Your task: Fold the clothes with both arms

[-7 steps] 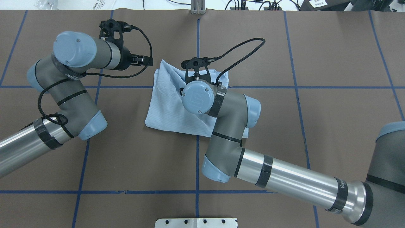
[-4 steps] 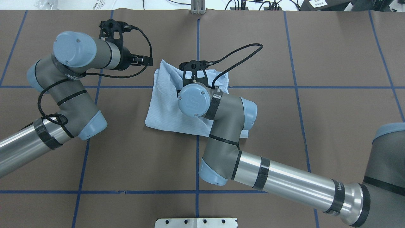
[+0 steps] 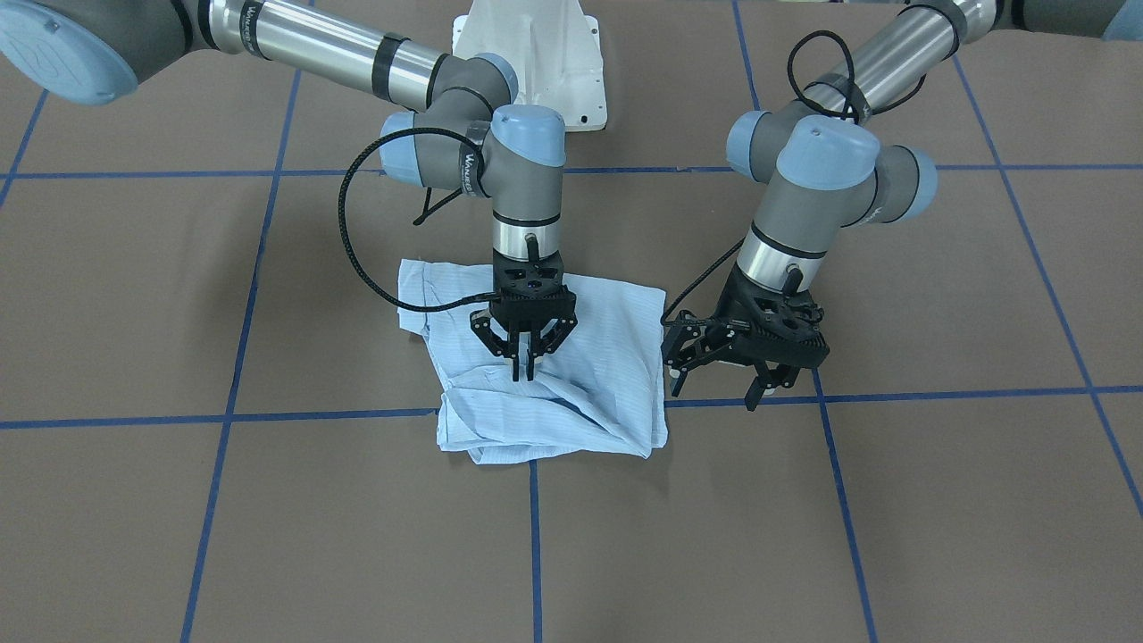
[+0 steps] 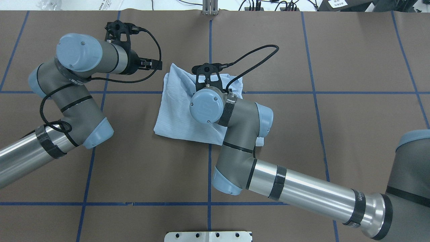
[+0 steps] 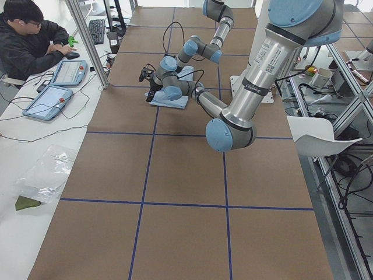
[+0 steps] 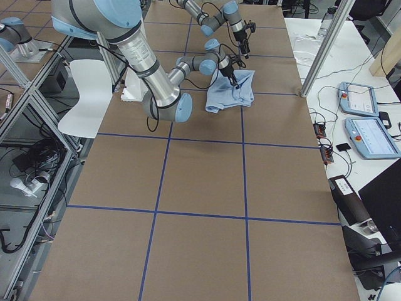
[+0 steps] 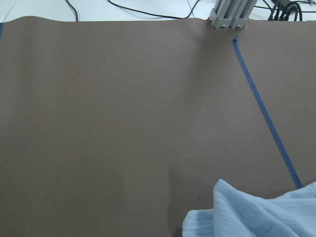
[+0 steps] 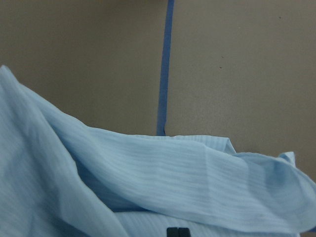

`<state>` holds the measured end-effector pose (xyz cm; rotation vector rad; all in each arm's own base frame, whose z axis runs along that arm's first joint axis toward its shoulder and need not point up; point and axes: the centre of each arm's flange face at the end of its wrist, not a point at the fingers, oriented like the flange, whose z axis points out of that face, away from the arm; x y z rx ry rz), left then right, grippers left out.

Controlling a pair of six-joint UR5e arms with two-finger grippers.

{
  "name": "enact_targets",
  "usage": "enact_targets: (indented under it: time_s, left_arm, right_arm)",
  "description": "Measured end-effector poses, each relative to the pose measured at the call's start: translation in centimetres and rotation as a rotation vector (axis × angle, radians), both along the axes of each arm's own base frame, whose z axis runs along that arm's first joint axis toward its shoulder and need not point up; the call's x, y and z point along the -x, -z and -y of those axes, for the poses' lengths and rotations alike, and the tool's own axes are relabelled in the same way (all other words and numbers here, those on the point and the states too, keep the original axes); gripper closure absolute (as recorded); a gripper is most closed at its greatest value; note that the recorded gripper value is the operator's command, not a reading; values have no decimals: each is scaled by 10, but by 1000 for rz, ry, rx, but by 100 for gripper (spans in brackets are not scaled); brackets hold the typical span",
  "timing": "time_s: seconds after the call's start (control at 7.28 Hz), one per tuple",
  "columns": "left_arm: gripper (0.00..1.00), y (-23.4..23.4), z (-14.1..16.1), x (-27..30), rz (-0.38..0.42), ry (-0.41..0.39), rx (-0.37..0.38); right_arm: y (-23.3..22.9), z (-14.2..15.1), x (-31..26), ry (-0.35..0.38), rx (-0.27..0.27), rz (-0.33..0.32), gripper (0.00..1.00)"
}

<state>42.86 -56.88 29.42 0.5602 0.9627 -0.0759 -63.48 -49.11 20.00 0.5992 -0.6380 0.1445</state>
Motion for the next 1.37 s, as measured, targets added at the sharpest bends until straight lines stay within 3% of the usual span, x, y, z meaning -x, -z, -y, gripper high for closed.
enact_targets:
  time_s: [0.55, 0.69, 0.82, 1.1, 1.37]
  left_arm:
    - [0, 0, 0, 0, -10, 8, 13]
    - [0, 0, 0, 0, -10, 8, 14]
    - [0, 1, -1, 0, -11, 6, 13]
    - [0, 7, -6, 10, -23, -12, 5]
    - [0, 2, -29, 47, -9, -57, -17]
  right_arm:
    - [3, 40, -22, -53, -10, -18, 100]
    - [12, 45, -25, -57, -10, -4, 80]
    - [20, 53, -32, -54, 5, 20, 2]
    - [24, 77, -56, -19, 69, 66, 1]
    - [14, 101, -99, 48, 168, 131, 1]
